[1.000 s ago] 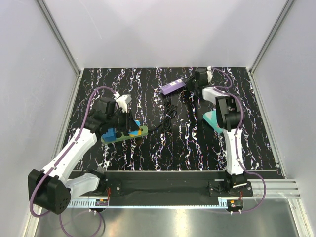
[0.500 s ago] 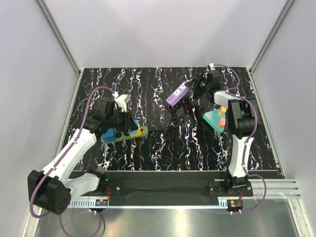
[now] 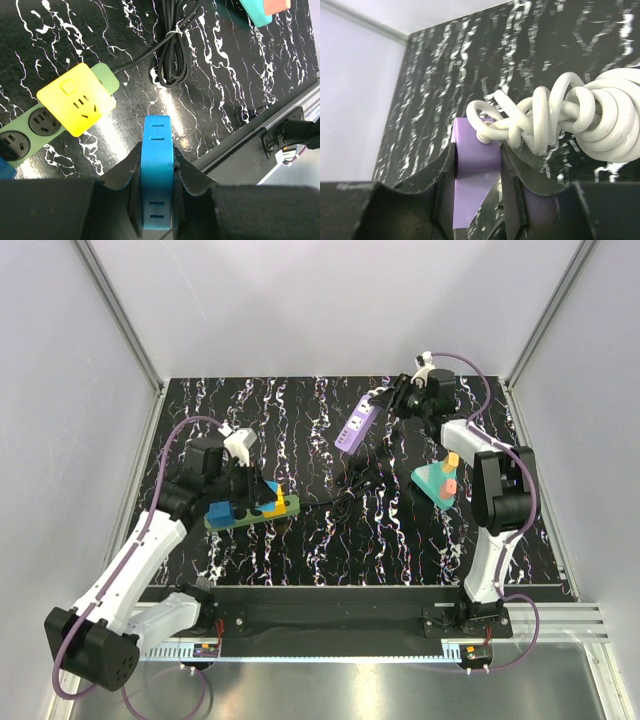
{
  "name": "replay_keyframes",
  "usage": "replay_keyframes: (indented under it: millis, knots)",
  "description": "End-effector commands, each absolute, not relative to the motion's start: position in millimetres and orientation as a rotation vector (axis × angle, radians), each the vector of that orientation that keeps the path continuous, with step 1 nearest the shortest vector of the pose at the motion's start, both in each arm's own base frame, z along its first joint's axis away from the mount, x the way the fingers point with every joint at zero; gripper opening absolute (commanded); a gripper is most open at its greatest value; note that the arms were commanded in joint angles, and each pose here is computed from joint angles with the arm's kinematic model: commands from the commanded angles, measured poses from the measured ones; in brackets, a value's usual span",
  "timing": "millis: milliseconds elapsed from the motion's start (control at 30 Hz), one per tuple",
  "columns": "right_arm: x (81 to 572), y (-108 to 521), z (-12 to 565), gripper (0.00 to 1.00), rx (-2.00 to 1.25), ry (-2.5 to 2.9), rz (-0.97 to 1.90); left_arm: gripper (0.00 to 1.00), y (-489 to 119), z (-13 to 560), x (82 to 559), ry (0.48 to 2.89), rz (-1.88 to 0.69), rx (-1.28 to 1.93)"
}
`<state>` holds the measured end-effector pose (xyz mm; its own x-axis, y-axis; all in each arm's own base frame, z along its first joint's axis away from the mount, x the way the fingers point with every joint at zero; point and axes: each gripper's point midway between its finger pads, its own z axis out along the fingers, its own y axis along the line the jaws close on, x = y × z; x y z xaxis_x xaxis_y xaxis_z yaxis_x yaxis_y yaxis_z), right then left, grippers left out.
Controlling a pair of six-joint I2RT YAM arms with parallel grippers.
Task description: Insert the plug
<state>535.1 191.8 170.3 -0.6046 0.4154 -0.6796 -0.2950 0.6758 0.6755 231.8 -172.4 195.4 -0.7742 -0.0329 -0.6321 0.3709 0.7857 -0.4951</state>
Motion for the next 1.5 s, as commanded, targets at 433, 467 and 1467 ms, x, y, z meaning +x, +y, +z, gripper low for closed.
replay_keyframes:
  millis: [433, 467, 1467]
  knots:
    - [360, 216, 239, 0.0, -0.15, 2.032, 1.041, 0.0, -170, 238, 216, 2.239, -0.864, 0.267]
    - [349, 219, 238, 0.0, -0.166, 2.041, 1.045, 0.0, -170, 239, 215, 2.238, -0.866, 0.268]
    - [247, 180, 67, 0.0, 0.411, 2.11, 0.88, 0.0, -182, 230, 208, 2.329, -0.779, 0.311]
